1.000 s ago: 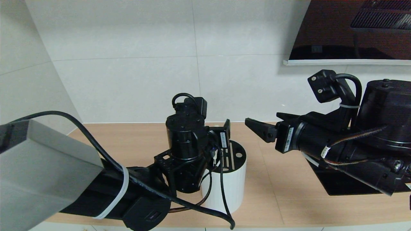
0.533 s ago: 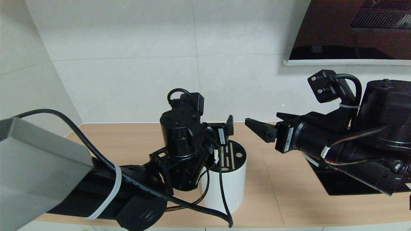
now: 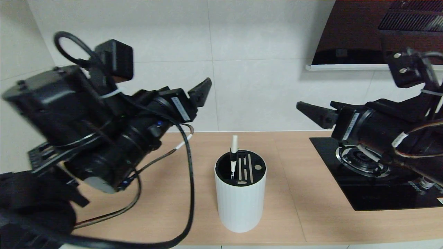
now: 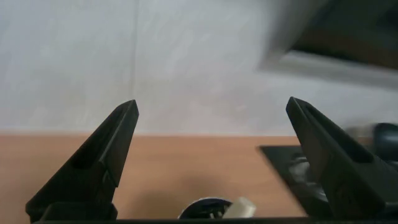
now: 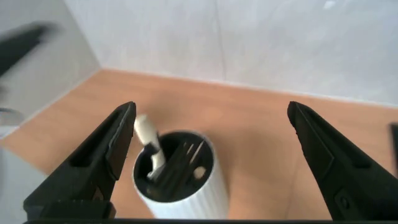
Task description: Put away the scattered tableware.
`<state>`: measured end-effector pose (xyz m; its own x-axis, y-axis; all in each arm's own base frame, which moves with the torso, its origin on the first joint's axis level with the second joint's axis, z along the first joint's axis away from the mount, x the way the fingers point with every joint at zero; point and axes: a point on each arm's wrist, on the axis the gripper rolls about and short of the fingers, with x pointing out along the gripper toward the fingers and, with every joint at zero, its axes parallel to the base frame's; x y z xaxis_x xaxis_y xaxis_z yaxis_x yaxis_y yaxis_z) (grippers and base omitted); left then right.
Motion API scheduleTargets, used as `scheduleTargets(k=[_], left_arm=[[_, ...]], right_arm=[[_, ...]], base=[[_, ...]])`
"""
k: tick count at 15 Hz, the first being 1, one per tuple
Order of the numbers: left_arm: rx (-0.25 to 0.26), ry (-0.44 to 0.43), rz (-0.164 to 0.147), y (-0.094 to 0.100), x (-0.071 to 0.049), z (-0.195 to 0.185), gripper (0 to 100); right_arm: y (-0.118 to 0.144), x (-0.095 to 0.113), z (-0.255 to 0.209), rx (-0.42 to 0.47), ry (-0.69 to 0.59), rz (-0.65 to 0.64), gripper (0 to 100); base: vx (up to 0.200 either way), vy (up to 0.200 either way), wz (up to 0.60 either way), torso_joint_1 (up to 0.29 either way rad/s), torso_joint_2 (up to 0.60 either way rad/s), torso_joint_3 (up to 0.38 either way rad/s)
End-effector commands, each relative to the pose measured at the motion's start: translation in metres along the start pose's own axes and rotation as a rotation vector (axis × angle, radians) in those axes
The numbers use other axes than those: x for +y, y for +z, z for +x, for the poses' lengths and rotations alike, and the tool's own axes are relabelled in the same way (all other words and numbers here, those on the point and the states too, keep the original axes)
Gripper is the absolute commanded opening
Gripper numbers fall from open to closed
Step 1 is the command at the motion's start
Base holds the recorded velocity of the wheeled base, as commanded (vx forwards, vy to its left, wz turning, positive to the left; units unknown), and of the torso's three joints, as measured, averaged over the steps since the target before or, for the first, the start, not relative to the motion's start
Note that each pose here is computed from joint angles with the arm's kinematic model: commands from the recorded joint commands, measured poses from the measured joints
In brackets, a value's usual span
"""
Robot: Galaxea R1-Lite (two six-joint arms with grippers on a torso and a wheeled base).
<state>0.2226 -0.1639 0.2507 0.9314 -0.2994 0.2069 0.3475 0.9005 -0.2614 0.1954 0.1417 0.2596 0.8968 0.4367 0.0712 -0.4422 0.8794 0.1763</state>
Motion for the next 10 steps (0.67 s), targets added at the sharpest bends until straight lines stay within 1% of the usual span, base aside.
scheduleTargets(k=[1, 2, 4, 5, 6, 7, 8, 9, 10], left_arm=[[-0.045, -0.046, 0.011, 0.04, 0.033, -0.065, 100], [-0.029, 0.009, 0.029, 0.046, 0.048, -0.086, 100], [-0.034, 0.083, 0.05, 0.052, 0.064, -0.126, 100], [-0.042, 0.121, 0.058, 0.055, 0.072, -0.155, 100], [-0.042, 0.149, 0.067, 0.055, 0.077, -0.188, 100], [-0.029, 0.16, 0.072, 0.051, 0.08, -0.219, 100], [-0.025, 0.163, 0.073, 0.049, 0.081, -0.235, 100], [0.005, 0.22, 0.088, 0.037, 0.086, -0.276, 100], [0.008, 0.258, 0.096, 0.031, 0.086, -0.294, 100]], right_arm=[[0.034, -0.019, -0.045, -0.145, -0.047, -0.011, 100], [0.041, -0.031, -0.066, -0.19, -0.088, -0.016, 100], [0.033, -0.048, -0.102, -0.217, -0.156, -0.037, 100], [0.023, -0.054, -0.128, -0.232, -0.174, -0.048, 100], [0.007, -0.058, -0.154, -0.235, -0.19, -0.065, 100], [-0.004, -0.06, -0.173, -0.256, -0.22, -0.08, 100], [-0.009, -0.061, -0.182, -0.267, -0.24, -0.086, 100], [-0.018, -0.058, -0.206, -0.288, -0.289, -0.097, 100], [-0.024, -0.054, -0.221, -0.277, -0.299, -0.096, 100]], base=[[0.0, 0.0, 0.0, 0.0, 0.0, 0.0], [0.0, 0.0, 0.0, 0.0, 0.0, 0.0], [0.0, 0.0, 0.0, 0.0, 0.0, 0.0], [0.0, 0.0, 0.0, 0.0, 0.0, 0.0], [0.0, 0.0, 0.0, 0.0, 0.0, 0.0], [0.0, 0.0, 0.0, 0.0, 0.0, 0.0], [0.0, 0.0, 0.0, 0.0, 0.0, 0.0], [0.0, 0.0, 0.0, 0.0, 0.0, 0.0], [0.0, 0.0, 0.0, 0.0, 0.0, 0.0]])
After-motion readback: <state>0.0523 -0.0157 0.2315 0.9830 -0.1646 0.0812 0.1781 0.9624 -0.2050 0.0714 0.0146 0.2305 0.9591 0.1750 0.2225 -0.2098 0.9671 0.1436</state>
